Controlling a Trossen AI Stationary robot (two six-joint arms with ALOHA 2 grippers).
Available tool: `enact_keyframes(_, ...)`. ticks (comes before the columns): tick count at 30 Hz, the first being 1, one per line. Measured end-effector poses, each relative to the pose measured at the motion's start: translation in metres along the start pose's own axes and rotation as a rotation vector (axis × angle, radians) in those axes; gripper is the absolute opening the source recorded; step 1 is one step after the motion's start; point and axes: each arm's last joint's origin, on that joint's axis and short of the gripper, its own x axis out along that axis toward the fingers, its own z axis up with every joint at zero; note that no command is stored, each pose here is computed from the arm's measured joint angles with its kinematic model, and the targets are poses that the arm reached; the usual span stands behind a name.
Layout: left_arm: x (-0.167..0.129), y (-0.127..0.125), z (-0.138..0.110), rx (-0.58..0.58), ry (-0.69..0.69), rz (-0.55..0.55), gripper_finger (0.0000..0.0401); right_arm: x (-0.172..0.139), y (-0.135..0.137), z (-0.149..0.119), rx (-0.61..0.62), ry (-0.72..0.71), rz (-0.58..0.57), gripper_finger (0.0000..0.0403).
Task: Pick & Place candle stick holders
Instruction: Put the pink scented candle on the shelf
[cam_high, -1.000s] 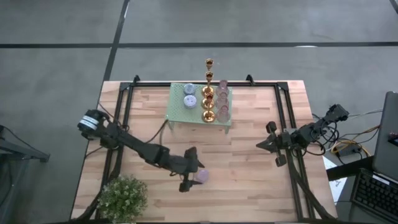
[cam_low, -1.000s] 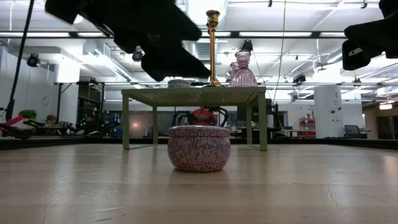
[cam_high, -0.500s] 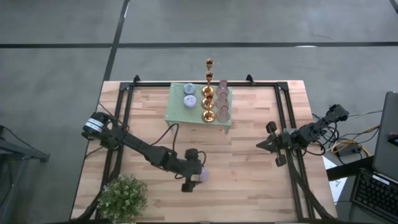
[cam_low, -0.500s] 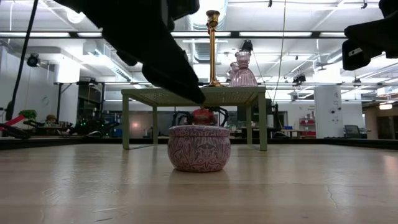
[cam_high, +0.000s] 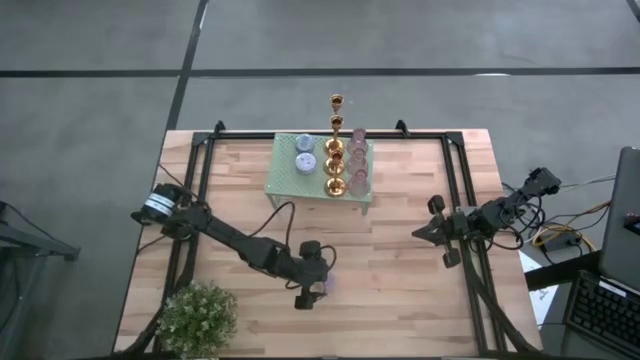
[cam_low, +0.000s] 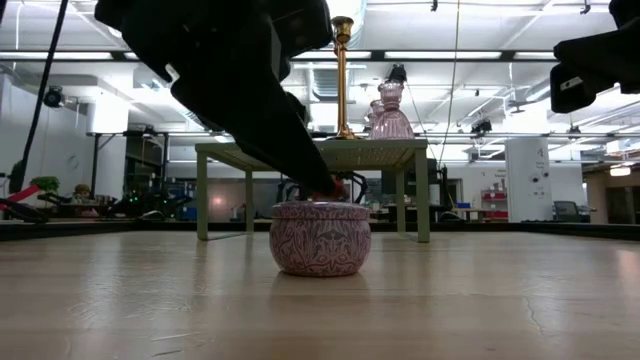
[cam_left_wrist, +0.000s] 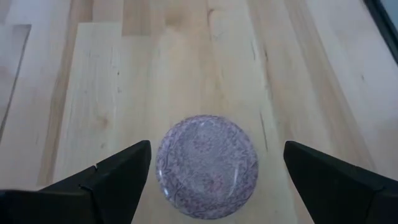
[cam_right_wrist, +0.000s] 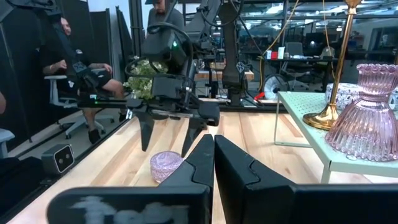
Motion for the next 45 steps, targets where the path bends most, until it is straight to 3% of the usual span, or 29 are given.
enact_keyframes(24, 0.04, 0.0, -0.023, 0.001, 0.042, 0.006, 0.0369, 0.0, 0.0, 0.0, -0.003, 0.006, -0.001, 0.0008)
enact_keyframes(36, 0.035, 0.0, -0.019, -0.001, 0.025, 0.001, 0.0302, 0.0, 0.0, 0.0, -0.002, 0.006, -0.001, 0.0008)
enact_keyframes(45, 0.019, 0.0, -0.01, 0.035, 0.027, -0.002, 0.0316, 0.0, 0.0, 0.0, -0.003, 0.005, 0.0, 0.0008)
